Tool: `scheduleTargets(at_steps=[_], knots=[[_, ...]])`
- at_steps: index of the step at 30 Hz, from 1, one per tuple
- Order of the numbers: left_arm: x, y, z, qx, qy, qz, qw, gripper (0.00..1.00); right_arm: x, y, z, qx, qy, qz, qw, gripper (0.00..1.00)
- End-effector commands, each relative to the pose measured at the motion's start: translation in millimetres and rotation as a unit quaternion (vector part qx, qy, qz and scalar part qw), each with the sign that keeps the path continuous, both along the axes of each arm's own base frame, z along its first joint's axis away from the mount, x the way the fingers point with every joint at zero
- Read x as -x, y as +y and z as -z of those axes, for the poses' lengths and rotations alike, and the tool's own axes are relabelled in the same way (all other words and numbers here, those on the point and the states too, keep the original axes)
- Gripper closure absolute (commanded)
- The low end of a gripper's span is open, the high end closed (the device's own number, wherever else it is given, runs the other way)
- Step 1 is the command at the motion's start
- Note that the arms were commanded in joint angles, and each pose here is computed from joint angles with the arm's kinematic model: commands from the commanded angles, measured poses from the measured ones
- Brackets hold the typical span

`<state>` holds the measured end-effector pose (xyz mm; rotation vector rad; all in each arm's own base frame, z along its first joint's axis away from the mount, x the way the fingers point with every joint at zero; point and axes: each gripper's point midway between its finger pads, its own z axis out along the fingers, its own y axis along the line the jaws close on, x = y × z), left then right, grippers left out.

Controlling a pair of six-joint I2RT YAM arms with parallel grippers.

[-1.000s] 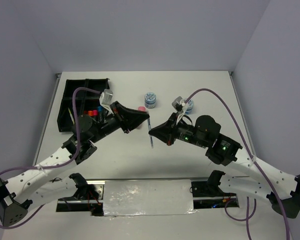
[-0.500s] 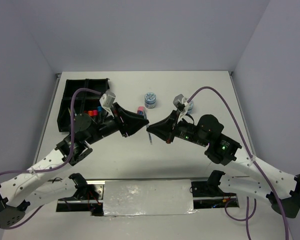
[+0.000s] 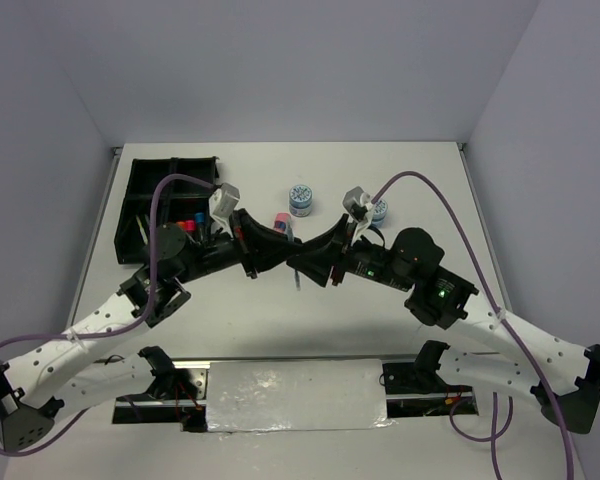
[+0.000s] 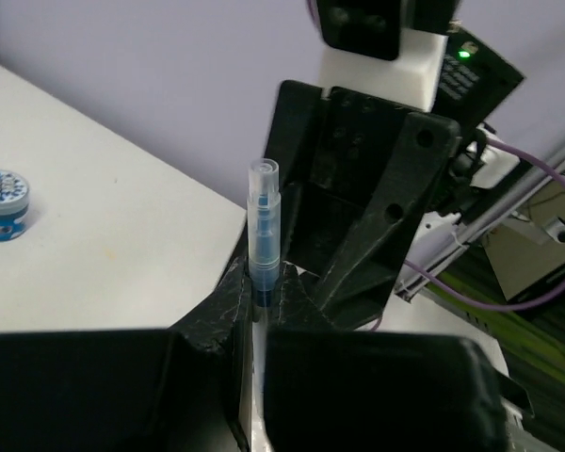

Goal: Sort the stationery into containers
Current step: Close the pen cap on the pen.

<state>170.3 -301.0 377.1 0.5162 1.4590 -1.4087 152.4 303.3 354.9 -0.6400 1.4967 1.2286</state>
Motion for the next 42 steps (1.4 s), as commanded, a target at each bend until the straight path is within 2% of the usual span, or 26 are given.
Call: scheduleTargets(at_steps=[1,4,5,6,7,8,9,11,13,14,15,16,21,24,27,32,33,34,35,40,42], knots=[[35,5,-39,0.040,-0.102,0.066,0.992,1.00,5,5,-17,-0.029,-0.025,-0.019,0.999,0.53],[45,8,-43,0.038,-0.128,0.081,0.988,1.00,9,14,-18,-0.033,-0.029,-0.045,0.998,0.53],[44,9,-45,0.038,-0.129,0.076,0.988,1.00,8,15,-19,-0.033,-0.029,-0.045,0.998,0.57],[43,9,-45,0.037,-0.130,0.075,0.988,1.00,10,16,-23,-0.033,-0.033,-0.051,0.998,0.81],[43,9,-46,0.037,-0.131,0.072,0.988,1.00,10,17,-23,-0.033,-0.033,-0.053,0.998,0.88],[40,10,-47,0.033,-0.128,0.066,0.989,1.00,10,18,-25,-0.036,-0.034,-0.054,0.997,0.91],[40,9,-47,0.034,-0.127,0.065,0.989,1.00,11,18,-25,-0.038,-0.033,-0.055,0.997,0.99],[34,9,-46,0.031,-0.120,0.053,0.991,0.96,12,17,-30,-0.049,-0.039,-0.057,0.996,1.00],[13,10,-37,0.014,-0.088,0.003,0.996,0.66,12,15,-31,-0.055,-0.038,-0.053,0.996,1.00],[7,11,-38,0.009,-0.083,-0.013,0.996,0.19,10,14,-29,-0.050,-0.034,-0.046,0.997,1.00],[3,12,-34,0.002,-0.075,-0.022,0.997,0.06,7,13,-27,-0.045,-0.032,-0.039,0.998,1.00],[-1,14,-37,0.004,-0.074,-0.037,0.997,0.01,2,13,-24,-0.038,-0.029,-0.024,0.999,1.00],[-11,29,-61,0.020,-0.086,-0.091,0.992,0.03,-2,14,-5,-0.016,-0.014,-0.020,1.000,1.00],[-9,34,-77,0.032,-0.101,-0.097,0.990,0.13,1,17,-1,-0.013,-0.009,-0.030,0.999,1.00],[-13,32,-85,0.035,-0.096,-0.102,0.990,0.29,4,17,-3,-0.014,-0.012,-0.038,0.999,1.00],[-21,28,-82,0.028,-0.080,-0.109,0.990,0.31,4,17,-3,-0.010,-0.013,-0.039,0.999,1.00],[-20,27,-82,0.029,-0.080,-0.107,0.991,0.33,4,17,-3,-0.010,-0.014,-0.039,0.999,1.00],[-20,26,-80,0.029,-0.079,-0.103,0.991,0.43,4,16,-2,-0.009,-0.014,-0.038,0.999,1.00],[-19,25,-79,0.028,-0.078,-0.100,0.992,0.47,4,16,-3,-0.009,-0.014,-0.038,0.999,1.00],[-17,19,-69,0.018,-0.066,-0.081,0.994,0.46,3,15,-6,-0.008,-0.016,-0.032,0.999,1.00],[-16,17,-66,0.017,-0.063,-0.076,0.995,0.59,2,15,-10,-0.010,-0.019,-0.030,0.999,1.00]])
